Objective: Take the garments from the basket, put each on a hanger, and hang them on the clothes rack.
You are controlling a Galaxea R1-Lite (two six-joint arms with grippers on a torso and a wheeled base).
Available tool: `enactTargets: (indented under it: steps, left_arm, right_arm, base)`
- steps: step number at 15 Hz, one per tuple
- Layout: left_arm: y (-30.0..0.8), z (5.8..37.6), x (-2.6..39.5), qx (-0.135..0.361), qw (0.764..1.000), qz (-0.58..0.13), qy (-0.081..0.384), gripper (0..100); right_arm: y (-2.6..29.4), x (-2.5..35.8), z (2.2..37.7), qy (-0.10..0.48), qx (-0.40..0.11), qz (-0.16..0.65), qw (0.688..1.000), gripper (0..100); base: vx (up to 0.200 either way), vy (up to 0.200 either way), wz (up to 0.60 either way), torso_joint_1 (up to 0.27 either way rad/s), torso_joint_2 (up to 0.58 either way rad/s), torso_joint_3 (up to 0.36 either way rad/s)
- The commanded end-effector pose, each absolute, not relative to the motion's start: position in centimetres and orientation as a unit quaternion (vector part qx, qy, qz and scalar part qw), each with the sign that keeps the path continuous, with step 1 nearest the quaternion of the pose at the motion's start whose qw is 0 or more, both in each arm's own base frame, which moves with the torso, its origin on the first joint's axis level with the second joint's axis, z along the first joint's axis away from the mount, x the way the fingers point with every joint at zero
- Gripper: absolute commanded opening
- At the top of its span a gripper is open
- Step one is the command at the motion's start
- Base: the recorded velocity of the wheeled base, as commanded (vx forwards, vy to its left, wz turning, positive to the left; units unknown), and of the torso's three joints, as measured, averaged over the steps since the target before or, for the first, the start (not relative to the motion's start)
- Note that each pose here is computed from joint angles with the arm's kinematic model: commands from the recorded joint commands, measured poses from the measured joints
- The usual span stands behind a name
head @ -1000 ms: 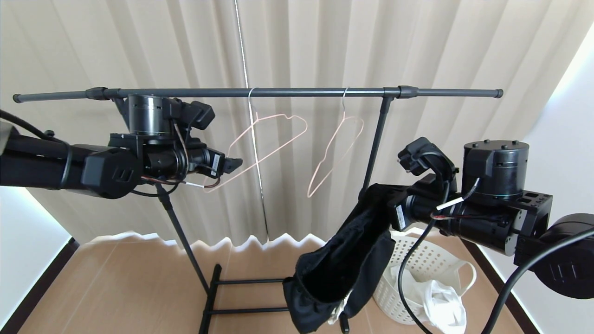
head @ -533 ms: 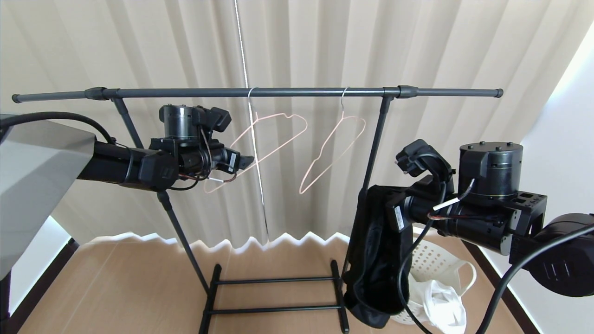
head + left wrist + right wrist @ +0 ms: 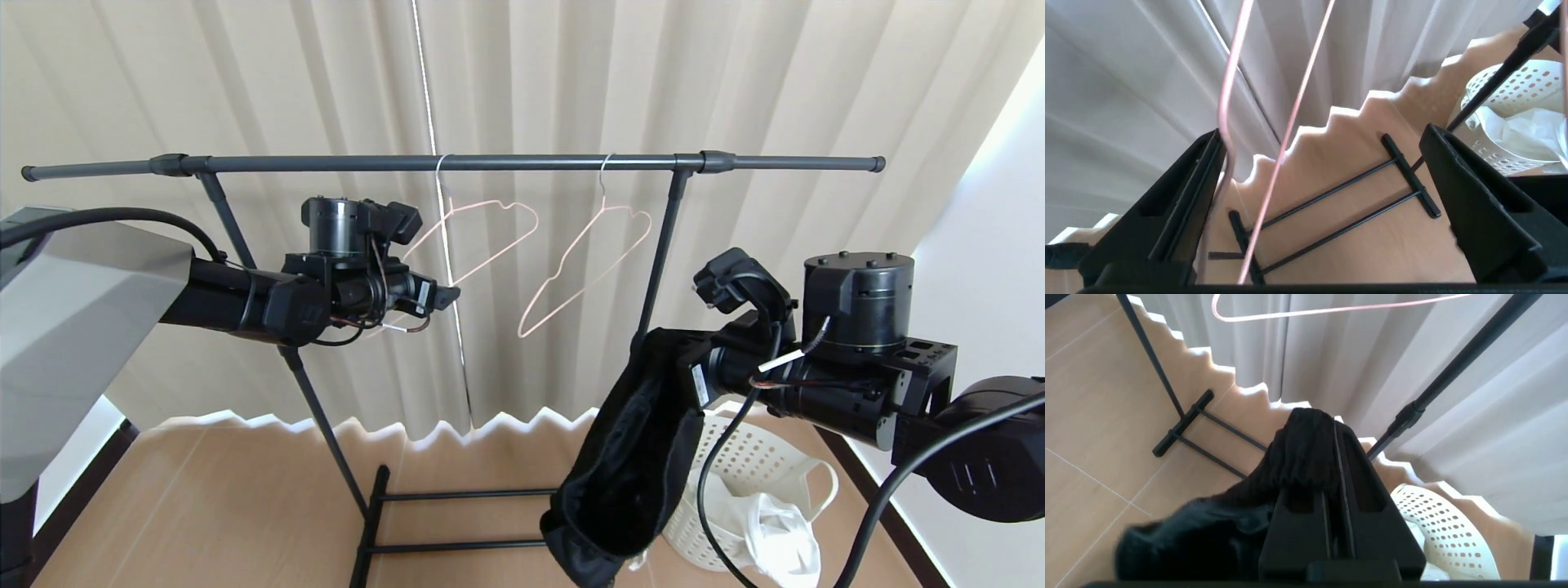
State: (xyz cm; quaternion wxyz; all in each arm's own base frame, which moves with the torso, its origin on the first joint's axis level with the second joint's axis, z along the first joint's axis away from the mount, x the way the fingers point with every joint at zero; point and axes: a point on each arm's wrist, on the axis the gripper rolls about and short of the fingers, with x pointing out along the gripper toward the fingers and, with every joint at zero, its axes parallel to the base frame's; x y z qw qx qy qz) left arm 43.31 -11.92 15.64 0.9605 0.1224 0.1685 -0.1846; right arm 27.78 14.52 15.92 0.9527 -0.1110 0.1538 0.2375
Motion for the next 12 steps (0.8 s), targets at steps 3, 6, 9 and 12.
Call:
enactTargets:
  steps: [3, 6, 9, 12]
  left_arm:
    - [-12.3, 15.9, 43.3, 0.124, 0.961, -0.185, 0.164, 100]
    - [-12.4, 16.7, 43.6, 0.123, 0.964, -0.183, 0.15, 100]
    - [-12.5, 16.2, 44.4, 0.124, 0.966, -0.168, 0.15, 100]
    - [-12.5, 14.8, 45.6, 0.125, 0.968, -0.146, 0.16, 100]
  right_arm:
    - [14.5, 27.7, 16.0, 0.151, -0.111, 0.237, 0.953, 0]
    - [14.5, 27.8, 16.0, 0.152, -0.111, 0.237, 0.953, 0]
    - [14.5, 27.8, 15.9, 0.154, -0.111, 0.237, 0.953, 0]
    - [14.5, 27.8, 15.8, 0.154, -0.111, 0.237, 0.953, 0]
  base:
    - [0.0, 0.0, 0.0, 0.0, 0.0, 0.0]
    - [0.0, 0.0, 0.0, 0.0, 0.0, 0.0]
    - [0.0, 0.0, 0.0, 0.0, 0.0, 0.0]
    - [0.0, 0.0, 0.0, 0.0, 0.0, 0.0]
